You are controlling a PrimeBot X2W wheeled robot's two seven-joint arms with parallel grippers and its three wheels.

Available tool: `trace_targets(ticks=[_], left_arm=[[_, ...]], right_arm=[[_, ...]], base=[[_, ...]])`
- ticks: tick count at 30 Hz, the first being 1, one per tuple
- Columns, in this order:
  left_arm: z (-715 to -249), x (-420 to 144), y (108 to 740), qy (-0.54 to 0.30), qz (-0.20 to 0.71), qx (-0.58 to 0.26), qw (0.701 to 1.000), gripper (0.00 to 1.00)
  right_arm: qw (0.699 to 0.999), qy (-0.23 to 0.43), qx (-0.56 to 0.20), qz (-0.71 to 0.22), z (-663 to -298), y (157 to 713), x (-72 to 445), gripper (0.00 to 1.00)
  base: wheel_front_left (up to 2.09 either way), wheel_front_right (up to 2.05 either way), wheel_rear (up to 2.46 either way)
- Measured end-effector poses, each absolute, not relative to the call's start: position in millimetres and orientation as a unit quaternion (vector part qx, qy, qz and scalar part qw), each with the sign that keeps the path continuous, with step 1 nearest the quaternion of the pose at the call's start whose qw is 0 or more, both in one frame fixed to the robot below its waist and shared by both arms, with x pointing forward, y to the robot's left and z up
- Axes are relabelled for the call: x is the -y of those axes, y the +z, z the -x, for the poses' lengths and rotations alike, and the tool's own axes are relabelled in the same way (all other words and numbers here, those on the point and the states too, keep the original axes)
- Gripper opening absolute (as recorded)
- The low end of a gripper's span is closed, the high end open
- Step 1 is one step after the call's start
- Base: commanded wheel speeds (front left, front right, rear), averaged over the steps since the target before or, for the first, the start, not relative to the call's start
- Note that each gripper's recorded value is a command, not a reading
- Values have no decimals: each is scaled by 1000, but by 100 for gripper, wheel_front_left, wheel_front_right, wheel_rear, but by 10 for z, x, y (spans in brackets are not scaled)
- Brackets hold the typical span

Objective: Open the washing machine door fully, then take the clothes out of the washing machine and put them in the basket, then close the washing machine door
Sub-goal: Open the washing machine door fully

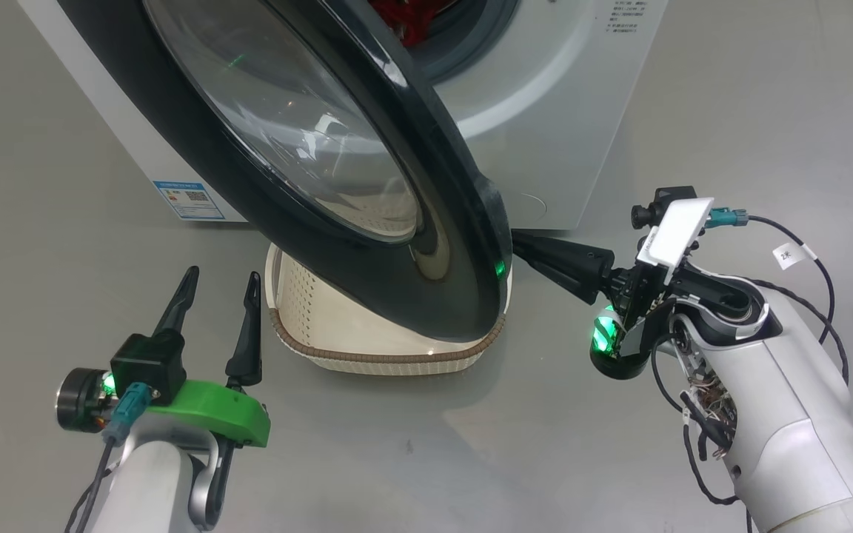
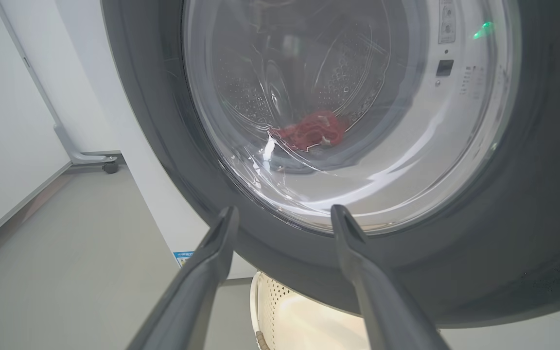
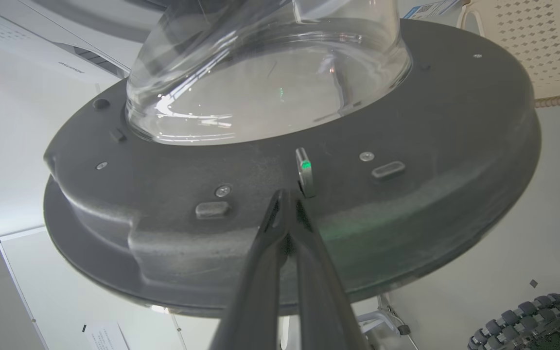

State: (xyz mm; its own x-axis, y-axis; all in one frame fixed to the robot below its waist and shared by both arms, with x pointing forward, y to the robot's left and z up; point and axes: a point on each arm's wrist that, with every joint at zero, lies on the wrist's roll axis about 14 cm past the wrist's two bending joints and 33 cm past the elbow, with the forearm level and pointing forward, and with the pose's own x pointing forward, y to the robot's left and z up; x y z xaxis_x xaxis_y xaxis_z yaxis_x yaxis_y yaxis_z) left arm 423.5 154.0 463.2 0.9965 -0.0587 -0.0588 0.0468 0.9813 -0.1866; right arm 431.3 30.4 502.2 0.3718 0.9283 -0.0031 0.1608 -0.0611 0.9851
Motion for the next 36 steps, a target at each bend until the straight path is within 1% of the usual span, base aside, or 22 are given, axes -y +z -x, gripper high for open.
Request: trace_targets(ticks=[8,19,26,36], left_arm=[[-4171,-1563,4644,-24,93,-32,995,100],[-4130,-1607,4675,-18,92,-28,995,100],[-4071,-1645,4687,-12,92,-27,995,100],[-4017,-1670,4698,-8,92,-26,995,100]], right_arm=[[500,392,-447,-630,-4083,5122,-512,0],[475,422,-470,-613,-3806,5164,-743,0],[469,425,-475,-611,-3703,5174,-836,0],[482,411,-453,-627,-3768,5213,-829,0]], base=[[0,0,0],[0,0,0],[0,0,0],[0,0,0]])
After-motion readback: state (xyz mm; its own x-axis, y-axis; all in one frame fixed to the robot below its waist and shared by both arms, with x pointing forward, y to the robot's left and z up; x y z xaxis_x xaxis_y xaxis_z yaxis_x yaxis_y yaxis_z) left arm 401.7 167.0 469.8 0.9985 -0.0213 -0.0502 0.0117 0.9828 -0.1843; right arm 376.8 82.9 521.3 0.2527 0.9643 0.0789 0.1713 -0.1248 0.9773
